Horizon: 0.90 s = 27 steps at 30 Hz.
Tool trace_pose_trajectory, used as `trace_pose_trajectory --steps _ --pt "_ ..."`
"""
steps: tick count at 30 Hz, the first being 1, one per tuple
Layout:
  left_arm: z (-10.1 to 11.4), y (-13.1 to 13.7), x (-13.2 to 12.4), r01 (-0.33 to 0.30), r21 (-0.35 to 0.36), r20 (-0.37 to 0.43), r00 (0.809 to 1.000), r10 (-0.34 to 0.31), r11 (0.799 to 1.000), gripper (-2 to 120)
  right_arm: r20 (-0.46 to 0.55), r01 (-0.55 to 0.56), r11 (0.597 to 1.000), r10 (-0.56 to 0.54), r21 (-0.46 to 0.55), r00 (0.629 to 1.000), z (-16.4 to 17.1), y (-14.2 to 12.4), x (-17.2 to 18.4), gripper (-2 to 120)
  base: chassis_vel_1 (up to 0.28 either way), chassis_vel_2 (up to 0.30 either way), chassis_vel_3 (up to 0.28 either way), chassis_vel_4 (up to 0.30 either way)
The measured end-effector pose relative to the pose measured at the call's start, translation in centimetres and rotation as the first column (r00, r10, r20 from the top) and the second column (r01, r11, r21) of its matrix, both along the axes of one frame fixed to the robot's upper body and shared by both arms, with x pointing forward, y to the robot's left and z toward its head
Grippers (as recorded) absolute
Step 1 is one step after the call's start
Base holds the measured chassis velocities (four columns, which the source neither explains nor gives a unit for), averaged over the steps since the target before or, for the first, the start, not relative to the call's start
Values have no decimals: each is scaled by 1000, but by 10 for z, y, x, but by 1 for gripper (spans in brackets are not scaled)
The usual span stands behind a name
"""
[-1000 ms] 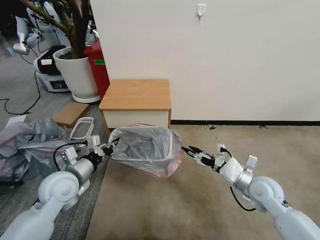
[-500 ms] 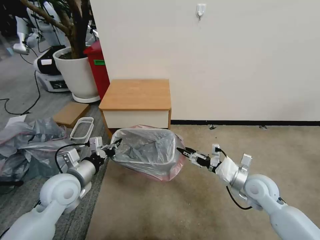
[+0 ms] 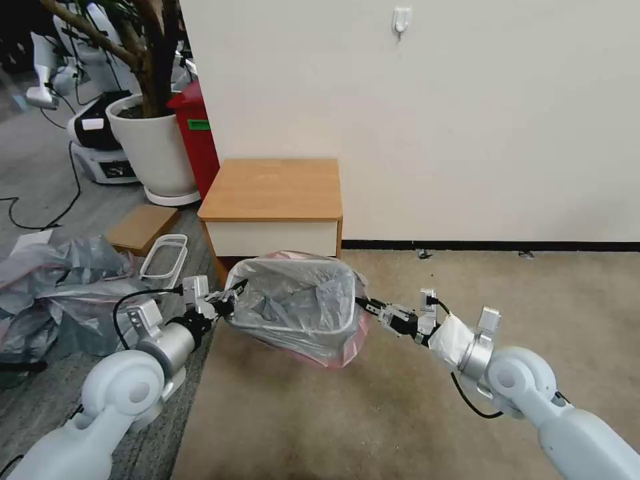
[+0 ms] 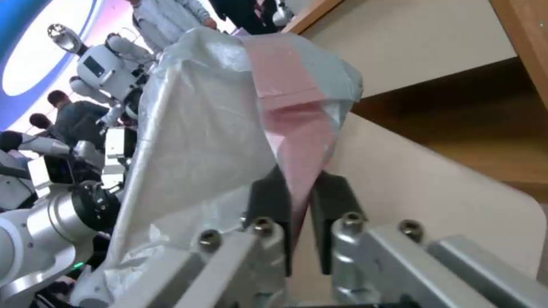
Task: Pick up the garbage bag from the table and place it over the trash can.
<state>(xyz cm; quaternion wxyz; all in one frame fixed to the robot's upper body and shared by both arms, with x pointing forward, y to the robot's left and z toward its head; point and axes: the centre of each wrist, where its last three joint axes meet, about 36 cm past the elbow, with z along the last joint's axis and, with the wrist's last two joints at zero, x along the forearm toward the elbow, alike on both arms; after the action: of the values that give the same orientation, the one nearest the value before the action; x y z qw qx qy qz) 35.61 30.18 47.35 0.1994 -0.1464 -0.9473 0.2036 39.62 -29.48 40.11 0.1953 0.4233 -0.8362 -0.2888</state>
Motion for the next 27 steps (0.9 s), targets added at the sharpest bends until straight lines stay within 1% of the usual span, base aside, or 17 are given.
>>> trace_pose_trajectory --steps 2,3,5,12,13,15,17,18,22,27 --pt "-1 -1 -1 1 2 -3 1000 -1 1000 4 16 6 999 -5 -37 1000 0 3 1 6 0 0 0 0" --pt "-2 -1 -2 2 2 -5 1000 -2 1000 4 25 12 998 -10 -64 1000 -1 4 1 1 0 0 0 0" --pt "-2 -2 -2 2 1 -6 1000 -2 1000 4 32 16 996 -14 -82 999 -1 5 1 0 0 0 0 0" --pt "-6 -3 -8 0 -11 -20 1000 0 1000 4 84 65 978 -49 -200 995 -8 20 2 0 0 0 0 0" --pt "-6 -3 -8 0 -11 -20 1000 0 1000 4 84 65 978 -49 -200 995 -8 20 2 0 0 0 0 0" --pt "-6 -3 -10 2 -17 -27 1000 -3 1000 4 97 92 964 -70 -249 993 -12 27 3 0 0 0 0 0" --pt "-6 -3 -10 5 -18 -27 1000 -5 1000 4 103 99 958 -74 -267 992 -14 28 5 0 0 0 0 0" --pt "-6 -4 -11 10 -20 -29 1000 -10 1000 4 112 106 950 -76 -295 991 -17 29 7 0 0 0 0 0" --pt "-5 -4 -12 14 -25 -29 999 -14 1000 4 127 110 936 -71 -333 989 -23 31 9 0 0 0 0 0" --pt "-4 -6 -14 15 -50 -37 999 -17 999 4 147 139 918 -90 -372 985 -36 40 12 0 0 0 0 0"
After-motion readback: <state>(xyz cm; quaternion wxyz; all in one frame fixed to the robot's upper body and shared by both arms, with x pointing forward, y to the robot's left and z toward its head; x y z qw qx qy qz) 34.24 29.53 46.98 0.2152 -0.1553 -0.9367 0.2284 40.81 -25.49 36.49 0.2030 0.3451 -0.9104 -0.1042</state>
